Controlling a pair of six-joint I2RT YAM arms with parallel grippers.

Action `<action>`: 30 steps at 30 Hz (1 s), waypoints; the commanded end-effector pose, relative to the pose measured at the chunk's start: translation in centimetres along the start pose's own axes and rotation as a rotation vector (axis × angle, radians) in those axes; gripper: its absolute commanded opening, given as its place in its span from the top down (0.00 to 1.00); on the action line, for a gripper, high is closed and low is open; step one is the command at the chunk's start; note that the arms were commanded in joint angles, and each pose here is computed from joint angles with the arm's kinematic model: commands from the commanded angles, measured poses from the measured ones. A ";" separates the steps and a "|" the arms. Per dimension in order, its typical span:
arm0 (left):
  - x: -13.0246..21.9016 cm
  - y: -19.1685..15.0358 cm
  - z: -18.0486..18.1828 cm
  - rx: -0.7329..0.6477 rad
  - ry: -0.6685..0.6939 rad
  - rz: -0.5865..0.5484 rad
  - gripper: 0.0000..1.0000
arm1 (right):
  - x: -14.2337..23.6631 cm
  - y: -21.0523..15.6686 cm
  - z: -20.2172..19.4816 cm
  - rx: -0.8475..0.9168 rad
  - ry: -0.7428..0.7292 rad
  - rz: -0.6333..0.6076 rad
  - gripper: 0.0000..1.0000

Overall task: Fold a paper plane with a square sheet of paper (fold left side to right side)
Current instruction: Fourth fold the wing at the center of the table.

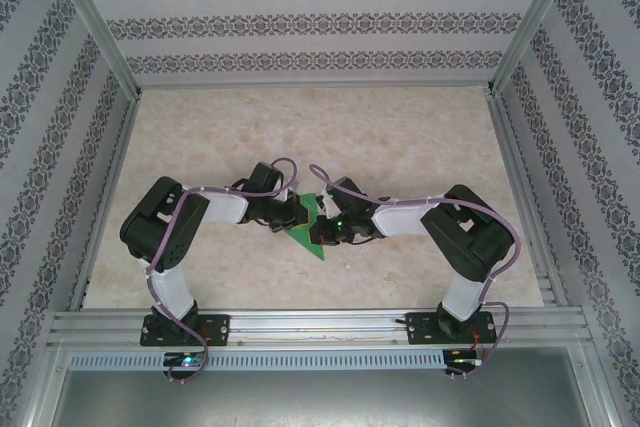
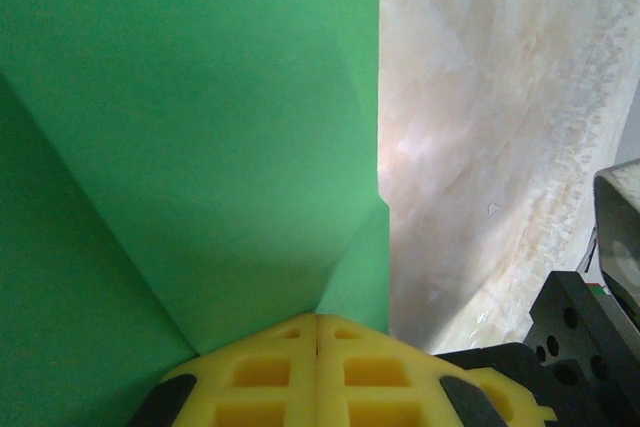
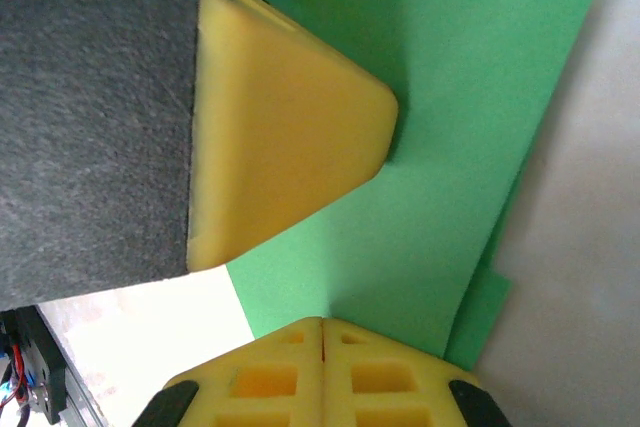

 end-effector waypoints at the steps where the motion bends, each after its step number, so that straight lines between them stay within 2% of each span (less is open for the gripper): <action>1: 0.0 2.3 1.9 0.004 0.078 -0.075 1.00 | -0.6 -6.0 -5.8 -0.106 -0.240 0.197 1.00; 30: 3.4 10.9 2.6 0.006 0.085 -0.185 1.00 | -0.7 -5.8 -5.1 -0.109 -0.184 0.184 1.00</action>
Point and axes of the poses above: each hand's point on the last joint's axis, 136 mm out from that joint toward the fingers, its own x axis back along the fingers, its own z axis along the line the jaws close on, y = z × x, the point moved 3 cm from there along x, back along the fingers, and after that the axes turned 9 degrees about x, right-handed, at the moved point
